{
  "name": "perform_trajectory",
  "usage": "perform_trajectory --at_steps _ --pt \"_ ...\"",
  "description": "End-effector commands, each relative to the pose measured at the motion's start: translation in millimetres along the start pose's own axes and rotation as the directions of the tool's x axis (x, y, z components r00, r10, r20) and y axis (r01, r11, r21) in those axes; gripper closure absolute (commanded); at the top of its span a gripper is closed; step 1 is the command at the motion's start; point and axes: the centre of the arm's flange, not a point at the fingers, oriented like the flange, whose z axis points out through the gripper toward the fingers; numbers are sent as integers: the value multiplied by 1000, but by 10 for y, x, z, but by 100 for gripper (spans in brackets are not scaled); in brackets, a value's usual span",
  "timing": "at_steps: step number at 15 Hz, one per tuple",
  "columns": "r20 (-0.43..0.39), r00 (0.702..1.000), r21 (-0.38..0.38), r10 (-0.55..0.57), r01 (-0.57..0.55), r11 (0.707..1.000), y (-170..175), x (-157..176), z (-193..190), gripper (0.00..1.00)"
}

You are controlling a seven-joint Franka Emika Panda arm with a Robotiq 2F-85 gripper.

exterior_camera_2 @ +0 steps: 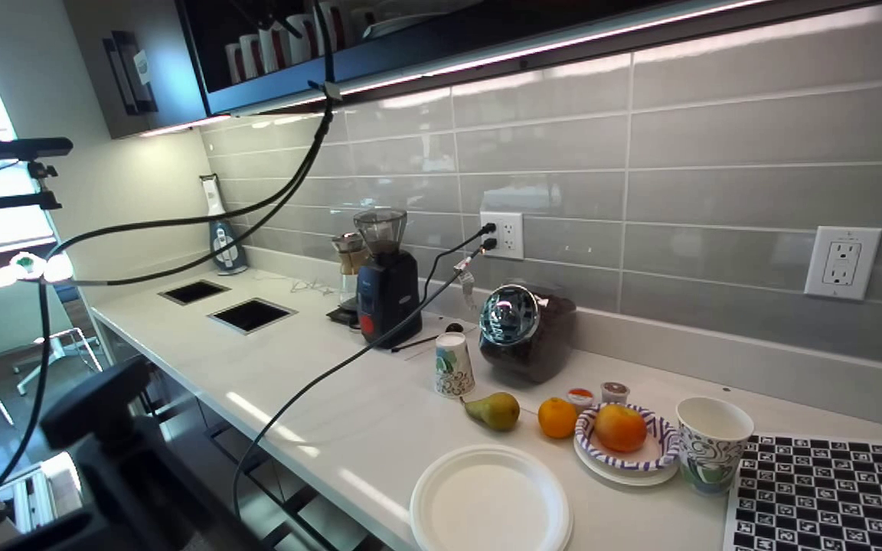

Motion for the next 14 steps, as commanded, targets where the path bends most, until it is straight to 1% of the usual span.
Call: perform_trajectory --at_steps 1,3,4,5,6,7,10,11,12,14 --pt "2 982 62 187 -187 980 -204 -269 -65 0" --pt "6 965 88 264 -263 961 -318 -400 20 0" --pt "-29 956 113 292 -287 951 -354 -463 95 0" --pt "-16 936 147 351 -345 927 -372 -522 202 0" --pt "-15 917 160 399 -392 906 -409 -570 293 0" --pt "-9 896 156 444 -438 885 -447 -622 379 0" --pt "-9 845 116 535 -530 840 -496 -795 577 0" --pt "-6 832 114 554 -550 827 -529 -849 668 0" --pt "34 819 110 572 -572 813 -567 -903 744 0" --pt "79 793 125 604 -609 783 -655 -1026 910 0"
